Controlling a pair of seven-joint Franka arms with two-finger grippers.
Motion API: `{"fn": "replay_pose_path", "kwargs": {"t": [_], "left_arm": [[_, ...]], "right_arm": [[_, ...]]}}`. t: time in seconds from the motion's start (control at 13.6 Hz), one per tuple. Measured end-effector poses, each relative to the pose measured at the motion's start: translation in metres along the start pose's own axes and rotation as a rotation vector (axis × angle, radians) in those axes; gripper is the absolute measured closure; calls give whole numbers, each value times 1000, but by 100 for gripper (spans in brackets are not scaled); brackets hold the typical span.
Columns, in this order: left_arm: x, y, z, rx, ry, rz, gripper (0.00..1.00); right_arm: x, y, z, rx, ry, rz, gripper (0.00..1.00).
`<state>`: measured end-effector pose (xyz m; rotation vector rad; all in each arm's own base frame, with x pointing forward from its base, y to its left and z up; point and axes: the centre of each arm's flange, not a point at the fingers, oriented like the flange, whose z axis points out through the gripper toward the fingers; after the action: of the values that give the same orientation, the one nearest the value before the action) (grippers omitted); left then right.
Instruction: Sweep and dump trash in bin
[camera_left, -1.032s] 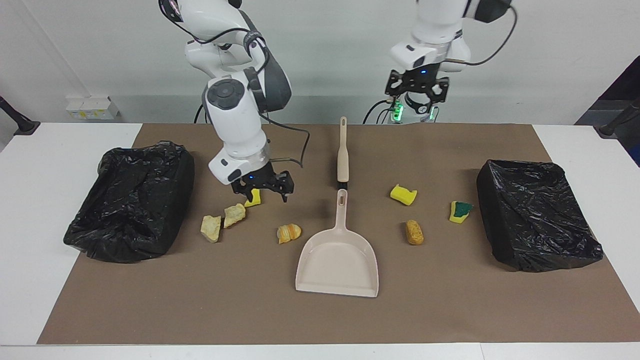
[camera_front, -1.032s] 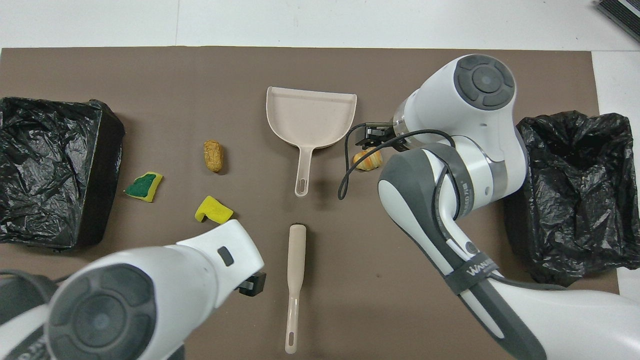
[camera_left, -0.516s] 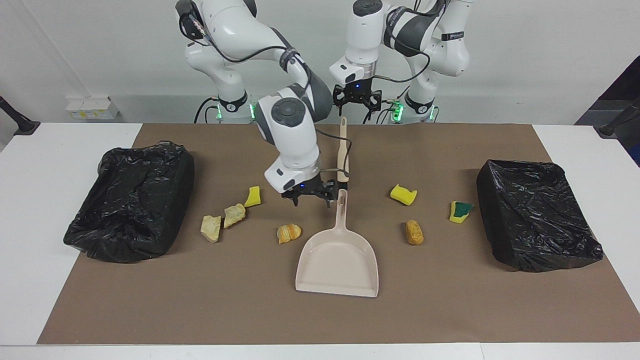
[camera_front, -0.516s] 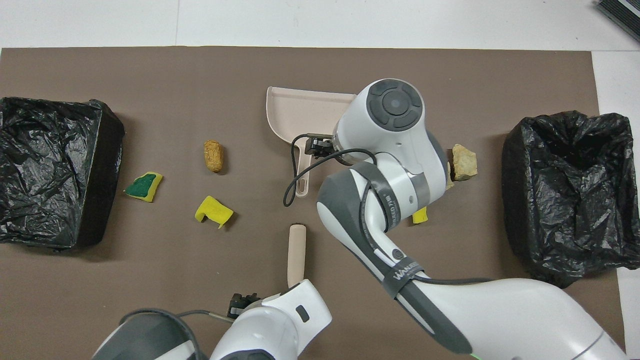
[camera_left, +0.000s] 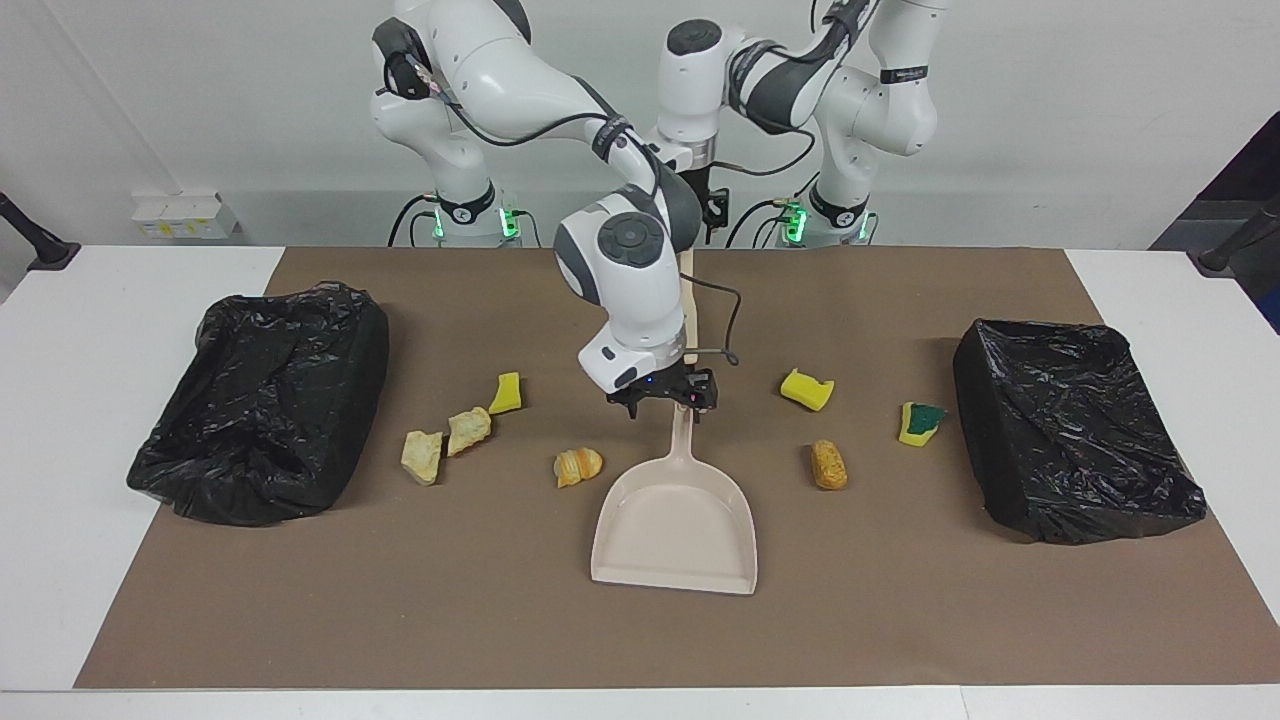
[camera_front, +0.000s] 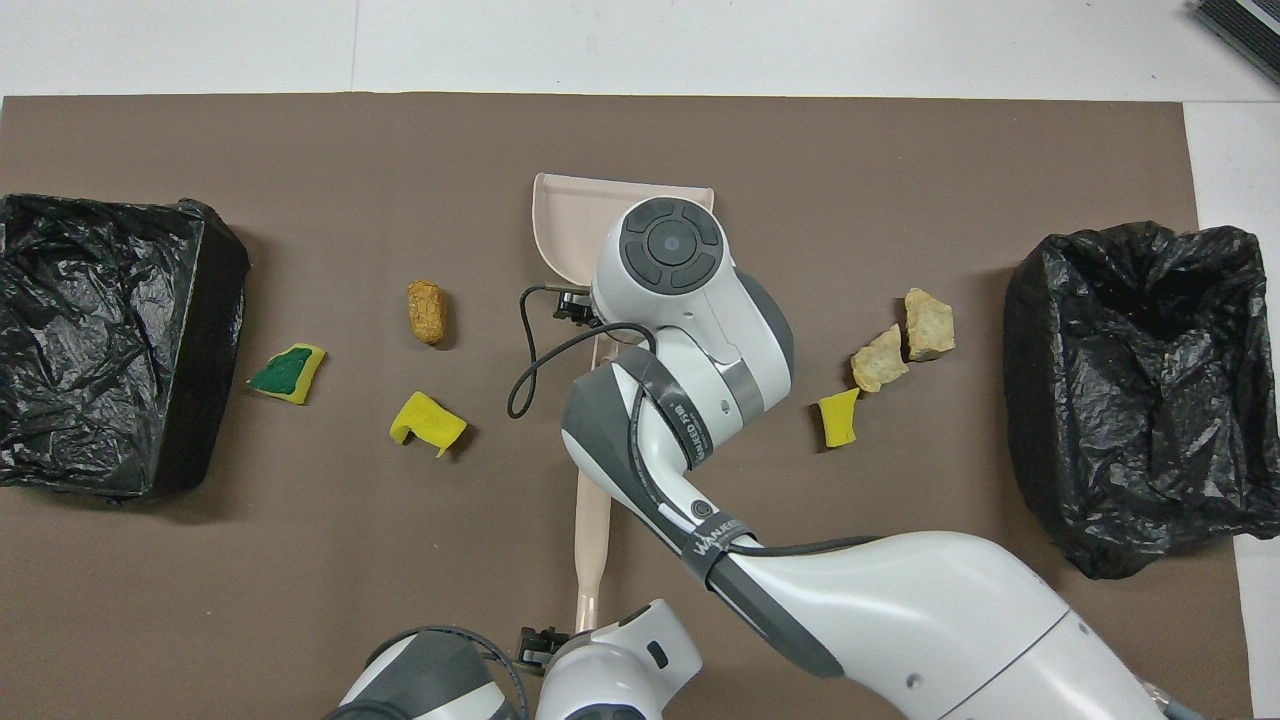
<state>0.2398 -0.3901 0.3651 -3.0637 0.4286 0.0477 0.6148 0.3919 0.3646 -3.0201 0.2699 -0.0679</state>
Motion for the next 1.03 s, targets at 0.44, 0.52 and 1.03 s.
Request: {"fn": "replay_pose_path", "kwargs": {"t": [0.44, 0.52, 1.03], "left_arm": [[-6, -5, 19, -8, 8, -83, 46], [-3, -6, 19, -9, 7, -96, 57], [35, -46, -4, 114, -35, -160, 74]], "right_arm": [[-5, -2, 9, -10, -12, -7, 32], [-7, -3, 11, -13, -16, -10, 31], [-13, -2, 17, -39, -41, -14, 68]]}}
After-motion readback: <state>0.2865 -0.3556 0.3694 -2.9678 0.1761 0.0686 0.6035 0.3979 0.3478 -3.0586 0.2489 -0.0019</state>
